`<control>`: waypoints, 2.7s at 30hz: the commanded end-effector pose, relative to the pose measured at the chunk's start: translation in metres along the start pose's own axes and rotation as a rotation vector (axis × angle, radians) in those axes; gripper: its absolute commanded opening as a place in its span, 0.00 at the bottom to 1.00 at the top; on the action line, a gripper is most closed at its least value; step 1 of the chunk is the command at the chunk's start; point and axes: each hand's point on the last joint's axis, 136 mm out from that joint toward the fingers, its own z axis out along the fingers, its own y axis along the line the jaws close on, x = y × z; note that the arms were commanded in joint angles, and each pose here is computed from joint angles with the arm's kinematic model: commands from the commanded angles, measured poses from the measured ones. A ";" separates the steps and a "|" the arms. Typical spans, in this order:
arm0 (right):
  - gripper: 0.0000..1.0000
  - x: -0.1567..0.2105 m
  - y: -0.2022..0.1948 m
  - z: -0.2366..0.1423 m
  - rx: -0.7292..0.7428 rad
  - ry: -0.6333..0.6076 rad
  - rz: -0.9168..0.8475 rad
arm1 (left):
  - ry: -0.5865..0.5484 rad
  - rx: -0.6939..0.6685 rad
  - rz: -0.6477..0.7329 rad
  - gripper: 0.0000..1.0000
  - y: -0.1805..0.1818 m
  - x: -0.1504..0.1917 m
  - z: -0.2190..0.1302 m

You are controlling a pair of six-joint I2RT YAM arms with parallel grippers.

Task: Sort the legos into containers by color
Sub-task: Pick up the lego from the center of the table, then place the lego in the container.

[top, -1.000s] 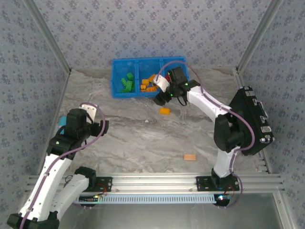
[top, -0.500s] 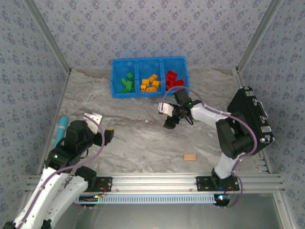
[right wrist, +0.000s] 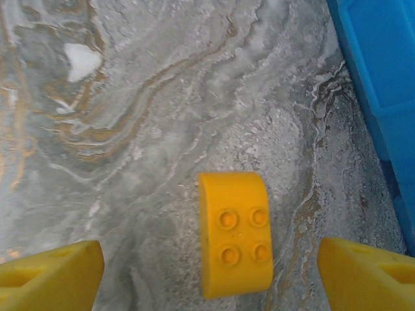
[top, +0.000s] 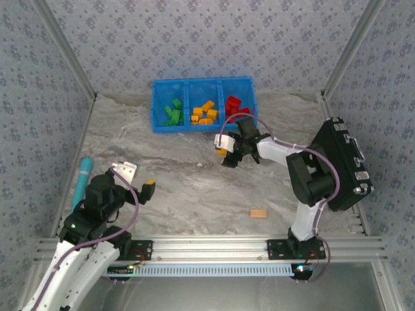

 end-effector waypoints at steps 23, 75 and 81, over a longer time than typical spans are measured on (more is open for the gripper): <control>0.72 0.024 -0.001 0.032 -0.175 0.081 -0.029 | 0.048 0.034 0.049 1.00 -0.008 0.003 0.026; 0.25 -0.119 -0.206 0.075 0.404 -0.092 -0.026 | -0.062 -0.018 0.056 1.00 0.002 -0.011 0.008; 0.35 -0.112 -0.199 0.096 0.378 -0.067 -0.033 | -0.049 -0.016 0.058 1.00 0.001 -0.010 0.011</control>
